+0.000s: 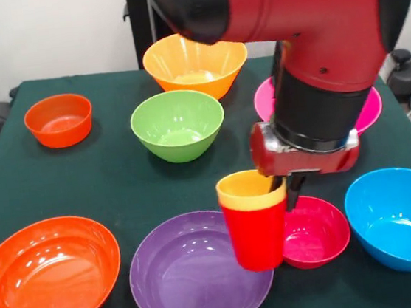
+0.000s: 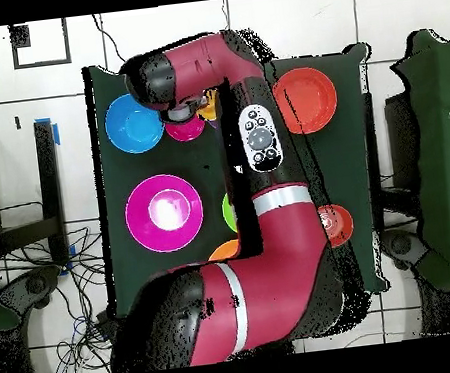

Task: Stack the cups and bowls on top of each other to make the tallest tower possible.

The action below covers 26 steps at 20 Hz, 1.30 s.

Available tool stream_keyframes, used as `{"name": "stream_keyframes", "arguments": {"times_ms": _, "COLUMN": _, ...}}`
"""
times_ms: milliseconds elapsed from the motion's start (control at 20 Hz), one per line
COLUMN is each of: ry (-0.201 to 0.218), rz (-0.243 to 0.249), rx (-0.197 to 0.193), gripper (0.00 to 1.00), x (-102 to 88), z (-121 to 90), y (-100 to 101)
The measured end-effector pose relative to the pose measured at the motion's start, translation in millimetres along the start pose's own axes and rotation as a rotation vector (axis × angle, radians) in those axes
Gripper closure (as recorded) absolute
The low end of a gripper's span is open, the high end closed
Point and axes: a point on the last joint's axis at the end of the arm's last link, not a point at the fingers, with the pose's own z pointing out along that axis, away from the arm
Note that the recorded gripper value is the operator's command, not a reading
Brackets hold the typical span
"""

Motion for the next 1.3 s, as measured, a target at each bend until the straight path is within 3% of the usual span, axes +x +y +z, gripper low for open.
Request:
{"name": "stream_keyframes", "arguments": {"times_ms": 400, "ry": -0.013, "rz": -0.037, "rx": -0.005, "gripper": 1.0, "x": -1.9, "z": -6.8, "y": 39.2}}
{"name": "stream_keyframes", "arguments": {"times_ms": 700, "ry": -0.034, "rz": -0.044, "rx": -0.007, "gripper": 1.0, "x": -10.1, "z": -8.0, "y": 56.9}}
{"name": "stream_keyframes", "arguments": {"times_ms": 1300, "ry": -0.049, "rz": -0.019, "rx": -0.012, "gripper": 1.0, "x": -20.8, "z": 8.3, "y": 53.4}}
